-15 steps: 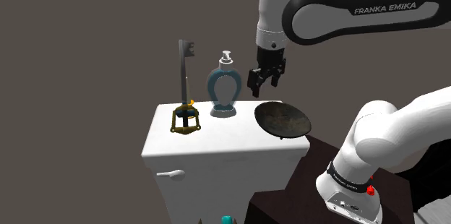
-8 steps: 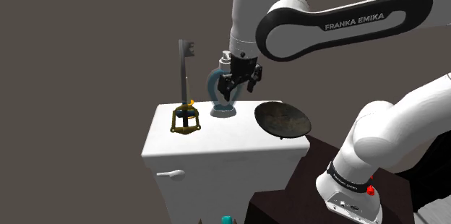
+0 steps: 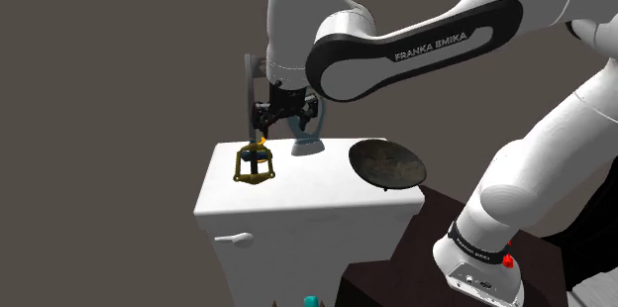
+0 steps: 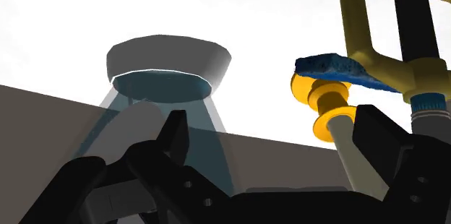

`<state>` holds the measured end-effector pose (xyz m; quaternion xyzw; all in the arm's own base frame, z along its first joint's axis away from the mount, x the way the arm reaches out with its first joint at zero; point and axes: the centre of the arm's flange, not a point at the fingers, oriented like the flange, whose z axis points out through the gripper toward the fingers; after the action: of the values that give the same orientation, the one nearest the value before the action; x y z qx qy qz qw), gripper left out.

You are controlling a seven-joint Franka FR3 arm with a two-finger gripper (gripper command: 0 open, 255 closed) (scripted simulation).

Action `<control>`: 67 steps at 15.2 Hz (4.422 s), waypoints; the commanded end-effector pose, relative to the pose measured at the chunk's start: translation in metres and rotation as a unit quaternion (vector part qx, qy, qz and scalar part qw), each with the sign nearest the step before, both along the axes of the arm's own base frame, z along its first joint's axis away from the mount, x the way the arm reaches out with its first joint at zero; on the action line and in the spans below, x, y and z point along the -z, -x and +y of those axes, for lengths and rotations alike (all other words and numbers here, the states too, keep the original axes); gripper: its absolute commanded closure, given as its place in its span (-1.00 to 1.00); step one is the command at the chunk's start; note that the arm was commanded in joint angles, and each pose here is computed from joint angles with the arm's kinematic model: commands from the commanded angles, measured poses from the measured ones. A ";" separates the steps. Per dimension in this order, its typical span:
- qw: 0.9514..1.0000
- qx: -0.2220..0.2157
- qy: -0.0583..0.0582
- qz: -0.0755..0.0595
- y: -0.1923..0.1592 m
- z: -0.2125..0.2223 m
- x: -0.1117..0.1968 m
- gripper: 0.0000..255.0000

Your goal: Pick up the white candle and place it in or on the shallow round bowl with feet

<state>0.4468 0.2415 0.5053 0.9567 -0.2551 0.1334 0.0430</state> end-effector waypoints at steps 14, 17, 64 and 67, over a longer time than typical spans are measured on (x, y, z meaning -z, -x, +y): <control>0.998 0.040 0.001 -0.044 -0.051 0.031 0.040 -1.00; 0.998 0.040 0.001 -0.044 -0.051 0.031 0.040 -1.00; 0.998 0.040 0.001 -0.044 0.078 -0.035 -0.074 1.00; 0.998 0.040 0.001 -0.044 0.113 -0.053 -0.072 1.00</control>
<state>0.3428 0.1955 0.5793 0.9388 -0.2951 0.1735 0.0392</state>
